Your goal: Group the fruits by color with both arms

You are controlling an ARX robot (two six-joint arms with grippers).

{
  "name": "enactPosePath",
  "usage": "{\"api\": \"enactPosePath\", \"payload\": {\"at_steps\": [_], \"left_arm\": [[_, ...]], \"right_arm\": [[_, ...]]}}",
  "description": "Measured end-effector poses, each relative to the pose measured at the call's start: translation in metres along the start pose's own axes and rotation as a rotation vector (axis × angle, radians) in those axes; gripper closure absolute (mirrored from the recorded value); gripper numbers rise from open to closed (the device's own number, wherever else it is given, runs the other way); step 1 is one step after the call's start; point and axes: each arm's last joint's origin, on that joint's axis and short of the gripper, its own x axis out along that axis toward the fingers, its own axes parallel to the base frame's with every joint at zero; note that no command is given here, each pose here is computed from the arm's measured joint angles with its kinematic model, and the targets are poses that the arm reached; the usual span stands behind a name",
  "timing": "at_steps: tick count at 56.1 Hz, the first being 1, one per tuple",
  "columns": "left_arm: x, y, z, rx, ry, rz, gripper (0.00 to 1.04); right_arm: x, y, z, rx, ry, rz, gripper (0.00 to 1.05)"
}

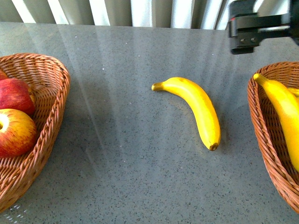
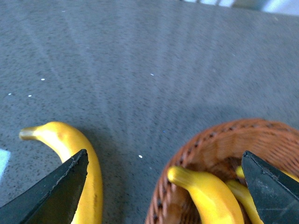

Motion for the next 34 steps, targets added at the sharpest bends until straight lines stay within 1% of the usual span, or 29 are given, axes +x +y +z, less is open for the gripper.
{"api": "enactPosePath", "payload": {"at_steps": [6, 8, 20, 34], "left_arm": [[0.0, 0.0, 0.0, 0.0, 0.0, 0.0, 0.09], [0.0, 0.0, 0.0, 0.0, 0.0, 0.0, 0.09], [0.0, 0.0, 0.0, 0.0, 0.0, 0.0, 0.09], [0.0, 0.0, 0.0, 0.0, 0.0, 0.0, 0.09]], "right_arm": [[0.018, 0.022, 0.004, -0.086, 0.039, 0.119, 0.09], [0.024, 0.028, 0.004, -0.107, 0.05, 0.135, 0.09], [0.06, 0.05, -0.003, -0.211, 0.135, 0.171, 0.09], [0.085, 0.062, -0.016, -0.334, 0.19, 0.182, 0.09]]}}
